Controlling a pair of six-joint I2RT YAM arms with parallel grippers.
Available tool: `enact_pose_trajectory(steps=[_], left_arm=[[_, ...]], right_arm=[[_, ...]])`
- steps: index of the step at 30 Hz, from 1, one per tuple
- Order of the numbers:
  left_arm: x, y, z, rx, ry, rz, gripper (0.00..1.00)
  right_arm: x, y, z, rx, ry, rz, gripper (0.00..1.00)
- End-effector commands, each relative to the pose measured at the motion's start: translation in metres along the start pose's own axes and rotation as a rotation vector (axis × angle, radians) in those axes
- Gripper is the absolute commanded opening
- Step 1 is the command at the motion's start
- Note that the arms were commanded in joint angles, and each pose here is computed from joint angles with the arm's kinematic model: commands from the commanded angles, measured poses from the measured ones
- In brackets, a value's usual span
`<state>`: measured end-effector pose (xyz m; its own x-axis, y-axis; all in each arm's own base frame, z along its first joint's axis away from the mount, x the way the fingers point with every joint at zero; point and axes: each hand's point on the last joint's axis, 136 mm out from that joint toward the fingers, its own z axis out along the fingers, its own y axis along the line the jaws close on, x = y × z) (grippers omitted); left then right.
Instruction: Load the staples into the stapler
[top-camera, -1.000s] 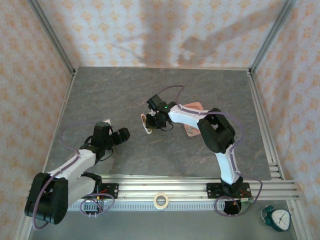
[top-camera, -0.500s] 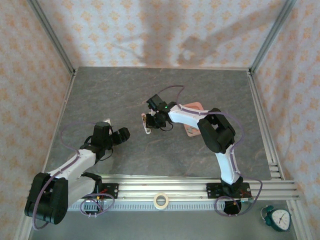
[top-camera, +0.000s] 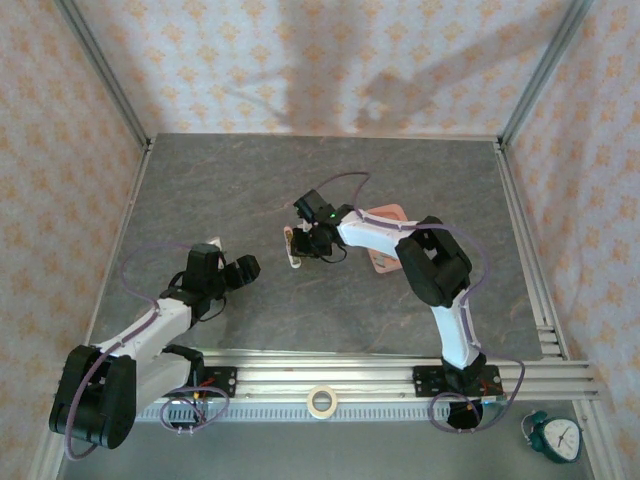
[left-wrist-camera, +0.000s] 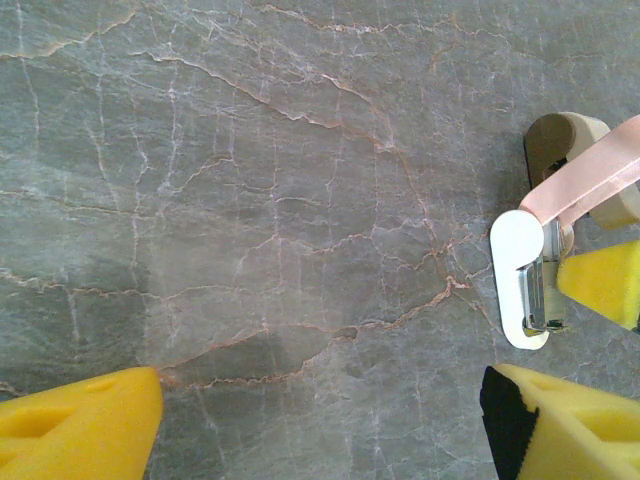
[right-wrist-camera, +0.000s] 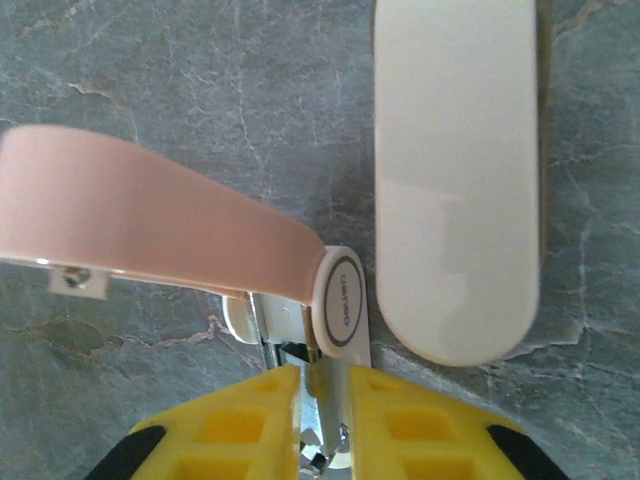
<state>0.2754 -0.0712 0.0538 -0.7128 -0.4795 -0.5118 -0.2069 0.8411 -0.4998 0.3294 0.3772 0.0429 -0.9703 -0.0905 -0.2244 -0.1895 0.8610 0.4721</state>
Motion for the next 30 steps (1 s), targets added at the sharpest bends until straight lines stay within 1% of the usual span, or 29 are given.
enact_pose_trajectory(steps=[1,18,27,30], left_arm=[[-0.011,-0.004,-0.004,0.012,-0.033,0.02,0.84],[-0.012,-0.005,-0.004,0.012,-0.036,0.023,0.84],[-0.014,-0.006,-0.003,0.013,-0.038,0.022,0.84],[-0.014,-0.006,-0.003,0.014,-0.037,0.022,0.84]], right_arm=[[-0.001,0.006,-0.012,-0.016,-0.015,0.007,0.23],[0.003,0.004,0.001,-0.014,0.024,0.015,0.24],[0.006,-0.001,0.008,0.01,0.044,0.019,0.21],[0.007,-0.002,0.009,0.014,0.045,0.021,0.19]])
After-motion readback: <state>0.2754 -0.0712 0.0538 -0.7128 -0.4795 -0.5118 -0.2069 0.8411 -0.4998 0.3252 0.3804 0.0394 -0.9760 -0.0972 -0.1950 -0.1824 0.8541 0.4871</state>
